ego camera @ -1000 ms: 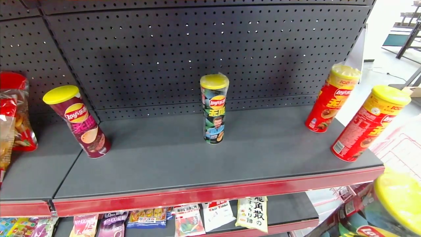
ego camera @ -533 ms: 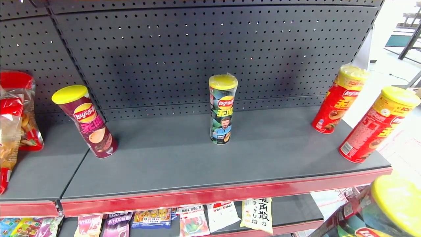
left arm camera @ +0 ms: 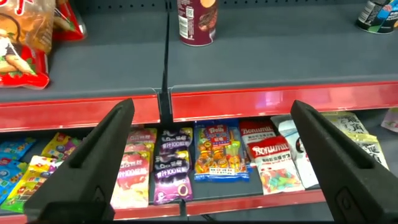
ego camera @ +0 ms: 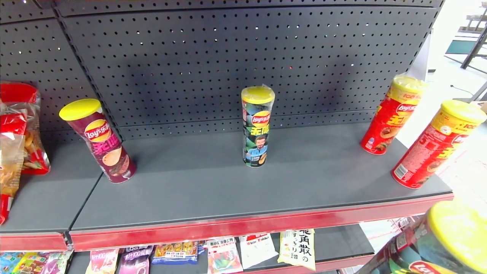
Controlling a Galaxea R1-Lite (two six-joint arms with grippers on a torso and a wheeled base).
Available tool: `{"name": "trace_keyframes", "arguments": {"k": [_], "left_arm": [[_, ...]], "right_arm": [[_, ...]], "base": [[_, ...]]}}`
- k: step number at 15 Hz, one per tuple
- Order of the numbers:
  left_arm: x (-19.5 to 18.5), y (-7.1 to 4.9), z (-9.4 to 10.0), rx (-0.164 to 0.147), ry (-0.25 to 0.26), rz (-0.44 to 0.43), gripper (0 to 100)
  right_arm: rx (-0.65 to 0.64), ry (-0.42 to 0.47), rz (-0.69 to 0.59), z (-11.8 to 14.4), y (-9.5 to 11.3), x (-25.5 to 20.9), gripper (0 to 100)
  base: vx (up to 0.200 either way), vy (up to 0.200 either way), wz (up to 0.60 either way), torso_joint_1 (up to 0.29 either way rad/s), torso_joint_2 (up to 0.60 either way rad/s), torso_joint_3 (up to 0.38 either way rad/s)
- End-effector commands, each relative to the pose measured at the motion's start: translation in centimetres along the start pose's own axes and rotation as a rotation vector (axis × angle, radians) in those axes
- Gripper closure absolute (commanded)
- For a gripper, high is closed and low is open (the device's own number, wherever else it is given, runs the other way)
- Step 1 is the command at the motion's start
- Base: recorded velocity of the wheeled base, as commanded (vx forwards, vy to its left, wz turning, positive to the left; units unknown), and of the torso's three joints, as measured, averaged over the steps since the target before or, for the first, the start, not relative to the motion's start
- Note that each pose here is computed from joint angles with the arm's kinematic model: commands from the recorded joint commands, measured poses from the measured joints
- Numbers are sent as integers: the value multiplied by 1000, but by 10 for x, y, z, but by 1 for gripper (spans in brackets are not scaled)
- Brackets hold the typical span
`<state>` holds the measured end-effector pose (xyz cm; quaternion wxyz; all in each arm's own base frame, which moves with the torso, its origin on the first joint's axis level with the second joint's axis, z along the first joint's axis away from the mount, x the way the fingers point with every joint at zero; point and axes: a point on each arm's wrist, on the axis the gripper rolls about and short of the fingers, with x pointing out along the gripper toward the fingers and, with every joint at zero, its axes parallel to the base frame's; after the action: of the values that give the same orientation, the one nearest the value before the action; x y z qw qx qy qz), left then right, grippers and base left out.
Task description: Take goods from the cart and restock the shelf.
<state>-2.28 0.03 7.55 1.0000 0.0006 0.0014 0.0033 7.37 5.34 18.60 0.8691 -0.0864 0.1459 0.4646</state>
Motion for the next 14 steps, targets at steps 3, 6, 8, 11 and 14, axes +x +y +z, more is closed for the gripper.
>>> {"name": "trace_keyframes", "arguments": {"k": [3, 6, 8, 11, 14], "left_arm": [[1, -2, 5, 35, 6, -99, 0], [32, -5, 114, 2, 50, -225, 0], [85, -15, 149, 48, 168, -453, 0], [137, -34, 169, 63, 224, -661, 0], [198, -90, 170, 73, 296, -940, 0]], "right_arm": [[10, 18, -31, 11, -8, 10, 100], [10, -13, -63, 28, -12, 11, 100], [14, -17, -63, 32, -13, 13, 100], [33, -23, -63, 33, -13, 12, 100], [49, -42, -84, 35, -14, 8, 100]], "base": [[0, 0, 0, 0, 0, 0], [0, 0, 0, 0, 0, 0], [0, 0, 0, 0, 0, 0], [0, 0, 0, 0, 0, 0], [0, 0, 0, 0, 0, 0]]}}
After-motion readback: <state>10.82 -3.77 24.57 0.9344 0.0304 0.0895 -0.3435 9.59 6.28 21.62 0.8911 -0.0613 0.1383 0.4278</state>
